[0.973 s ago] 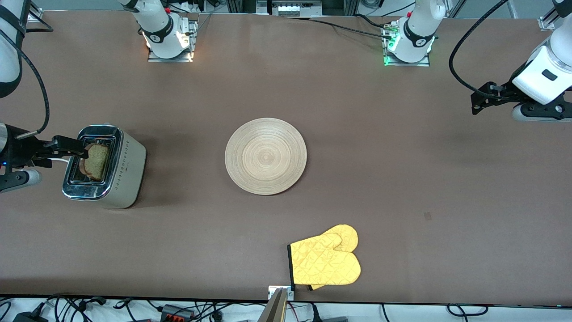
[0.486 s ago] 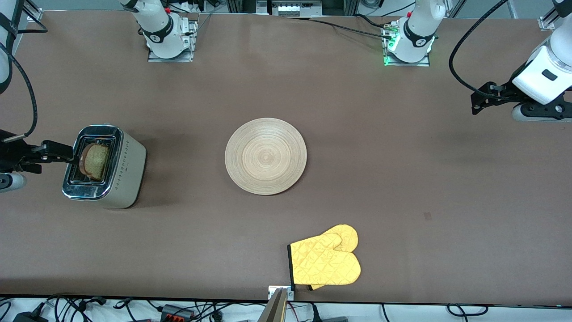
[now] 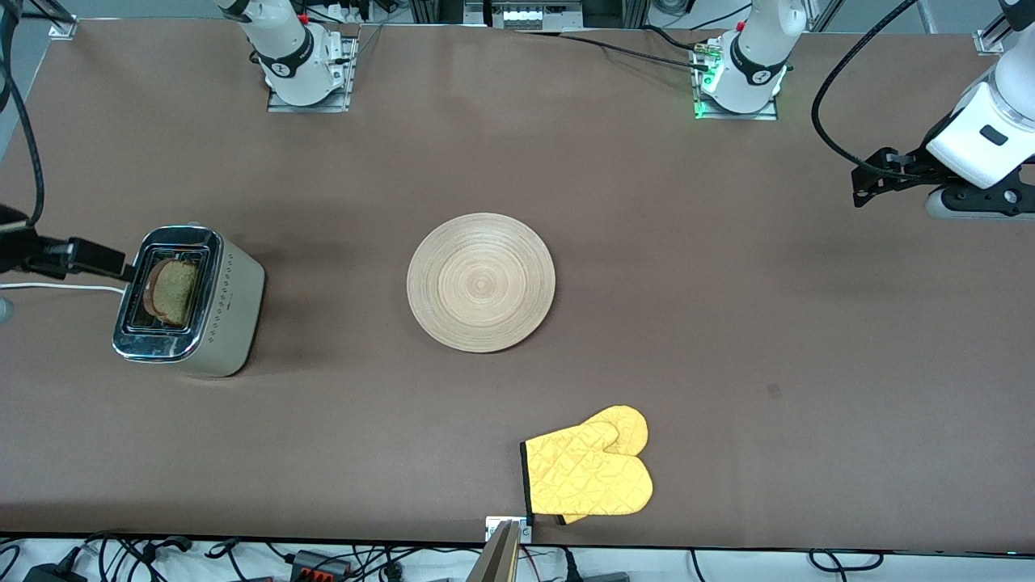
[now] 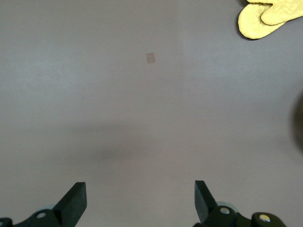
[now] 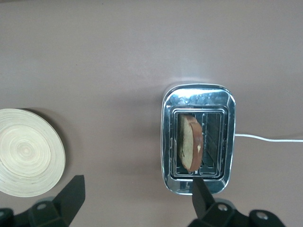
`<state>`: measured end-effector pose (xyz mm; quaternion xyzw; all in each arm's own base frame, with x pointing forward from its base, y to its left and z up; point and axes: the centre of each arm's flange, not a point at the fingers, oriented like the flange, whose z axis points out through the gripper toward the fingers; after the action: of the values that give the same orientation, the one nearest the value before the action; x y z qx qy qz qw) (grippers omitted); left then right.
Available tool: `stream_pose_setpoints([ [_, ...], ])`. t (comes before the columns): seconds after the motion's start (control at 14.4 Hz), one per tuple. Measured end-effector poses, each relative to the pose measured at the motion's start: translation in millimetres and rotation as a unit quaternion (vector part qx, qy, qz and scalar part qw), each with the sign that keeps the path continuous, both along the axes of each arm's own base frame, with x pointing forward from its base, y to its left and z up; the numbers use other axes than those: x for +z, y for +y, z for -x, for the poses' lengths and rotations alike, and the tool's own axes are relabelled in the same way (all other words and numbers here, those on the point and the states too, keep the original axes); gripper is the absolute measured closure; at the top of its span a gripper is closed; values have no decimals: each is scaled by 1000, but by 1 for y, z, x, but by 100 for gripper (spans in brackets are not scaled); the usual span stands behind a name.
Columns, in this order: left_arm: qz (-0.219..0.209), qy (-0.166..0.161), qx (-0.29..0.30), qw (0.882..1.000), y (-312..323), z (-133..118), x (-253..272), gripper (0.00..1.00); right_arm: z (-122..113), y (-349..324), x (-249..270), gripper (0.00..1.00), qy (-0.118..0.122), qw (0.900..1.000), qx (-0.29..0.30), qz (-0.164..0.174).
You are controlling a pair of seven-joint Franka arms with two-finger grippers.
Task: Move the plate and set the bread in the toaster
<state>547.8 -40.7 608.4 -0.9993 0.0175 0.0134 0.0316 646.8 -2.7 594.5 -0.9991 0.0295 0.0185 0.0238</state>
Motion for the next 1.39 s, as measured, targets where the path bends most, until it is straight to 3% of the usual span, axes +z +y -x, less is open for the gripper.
stream_pose_setpoints([
  [0.42,0,0,-6,1000,-6,0,0,0,54,5,-6,0,-11,1000,-1,10],
  [0.76,0,0,-8,1000,-9,1,0,0,58,0,-8,0,-15,999,1,37],
  [1.39,0,0,-8,1000,-9,1,0,0,58,5,-16,0,-10,999,5,38],
])
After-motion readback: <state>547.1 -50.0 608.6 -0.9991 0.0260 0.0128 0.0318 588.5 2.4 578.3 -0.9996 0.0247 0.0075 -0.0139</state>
